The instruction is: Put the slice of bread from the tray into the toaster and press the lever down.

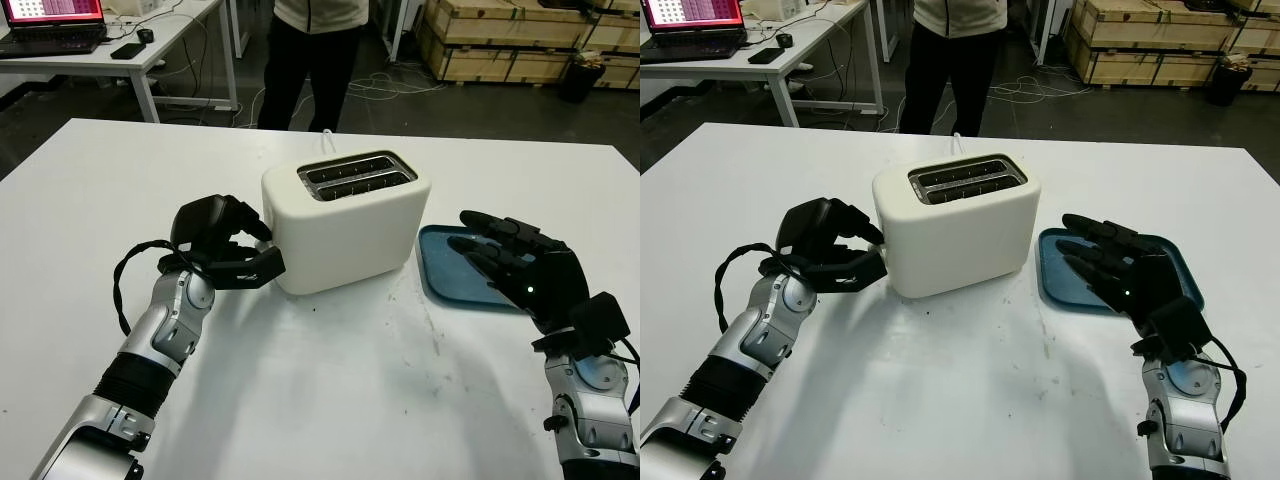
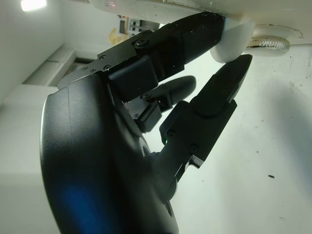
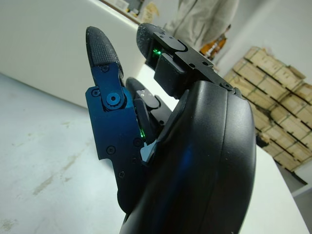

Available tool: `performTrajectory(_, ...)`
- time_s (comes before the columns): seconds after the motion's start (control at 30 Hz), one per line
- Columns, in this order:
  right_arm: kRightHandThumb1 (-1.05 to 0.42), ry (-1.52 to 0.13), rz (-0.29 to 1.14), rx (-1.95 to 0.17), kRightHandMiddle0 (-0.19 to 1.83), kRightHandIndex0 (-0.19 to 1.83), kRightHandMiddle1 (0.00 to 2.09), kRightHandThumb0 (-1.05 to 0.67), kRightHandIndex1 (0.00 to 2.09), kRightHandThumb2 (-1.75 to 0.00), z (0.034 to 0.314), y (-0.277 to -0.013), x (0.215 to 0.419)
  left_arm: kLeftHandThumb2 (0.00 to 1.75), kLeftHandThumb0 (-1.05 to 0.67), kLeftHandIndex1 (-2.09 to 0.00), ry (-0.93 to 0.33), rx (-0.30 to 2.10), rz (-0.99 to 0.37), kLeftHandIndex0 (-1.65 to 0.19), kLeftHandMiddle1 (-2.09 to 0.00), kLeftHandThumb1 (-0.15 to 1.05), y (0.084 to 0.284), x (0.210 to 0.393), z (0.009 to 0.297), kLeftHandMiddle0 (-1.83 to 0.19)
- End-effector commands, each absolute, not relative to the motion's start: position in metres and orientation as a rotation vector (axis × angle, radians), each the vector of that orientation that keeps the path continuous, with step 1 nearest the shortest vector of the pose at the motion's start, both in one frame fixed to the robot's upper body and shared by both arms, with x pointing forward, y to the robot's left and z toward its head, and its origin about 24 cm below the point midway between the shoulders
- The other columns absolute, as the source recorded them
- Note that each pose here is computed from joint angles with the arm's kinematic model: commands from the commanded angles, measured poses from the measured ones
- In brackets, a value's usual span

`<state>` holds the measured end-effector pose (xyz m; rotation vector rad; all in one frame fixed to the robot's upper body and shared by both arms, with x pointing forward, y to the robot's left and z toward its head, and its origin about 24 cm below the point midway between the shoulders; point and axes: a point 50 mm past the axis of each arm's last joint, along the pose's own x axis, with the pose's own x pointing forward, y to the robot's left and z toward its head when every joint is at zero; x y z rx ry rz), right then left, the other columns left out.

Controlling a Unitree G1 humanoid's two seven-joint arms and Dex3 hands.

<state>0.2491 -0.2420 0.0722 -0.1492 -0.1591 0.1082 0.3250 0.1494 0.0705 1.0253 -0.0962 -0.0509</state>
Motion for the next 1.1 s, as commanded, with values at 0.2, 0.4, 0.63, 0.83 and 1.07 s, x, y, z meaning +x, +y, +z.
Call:
performTrajectory(0.2, -0.92, -0.163, 0.109, -0.128, 0.8, 0.85, 0.0, -0.56, 0.0, -0.03, 0.074, -0.238, 0.256, 0.0, -0.21, -0.02, 0.179, 0.93, -0.489, -1.24, -0.89, 0.81, 0.103, 0.265, -0.002, -0.95)
performTrajectory(0.4, -0.92, -0.18, 0.105, -0.131, 0.79, 0.85, 0.0, -0.56, 0.0, -0.03, 0.075, -0.237, 0.257, 0.0, -0.16, -0.02, -0.018, 0.871, -0.345, -1.25, -1.22, 0.77, 0.122, 0.269, 0.044, -0.86)
performTrajectory(0.63, -0.92, -0.182, 0.096, -0.112, 0.78, 0.84, 0.0, -0.6, 0.0, -0.02, 0.075, -0.235, 0.259, 0.0, -0.26, 0.0, -0.217, 0.823, -0.101, -1.07, -1.23, 0.76, 0.143, 0.271, 0.086, -0.74)
performTrajectory(0.83, -0.92, -0.177, 0.093, -0.109, 0.79, 0.85, 0.0, -0.64, 0.0, -0.02, 0.076, -0.233, 0.263, 0.0, -0.3, -0.01, -0.26, 0.841, -0.037, -1.01, -1.07, 0.75, 0.149, 0.272, 0.097, -0.79)
performTrajectory(1.07, -0.92, -0.181, 0.099, -0.107, 0.79, 0.85, 0.0, -0.63, 0.0, -0.01, 0.076, -0.231, 0.265, 0.0, -0.32, -0.01, -0.285, 0.858, -0.017, -1.02, -1.1, 0.74, 0.154, 0.273, 0.099, -0.79)
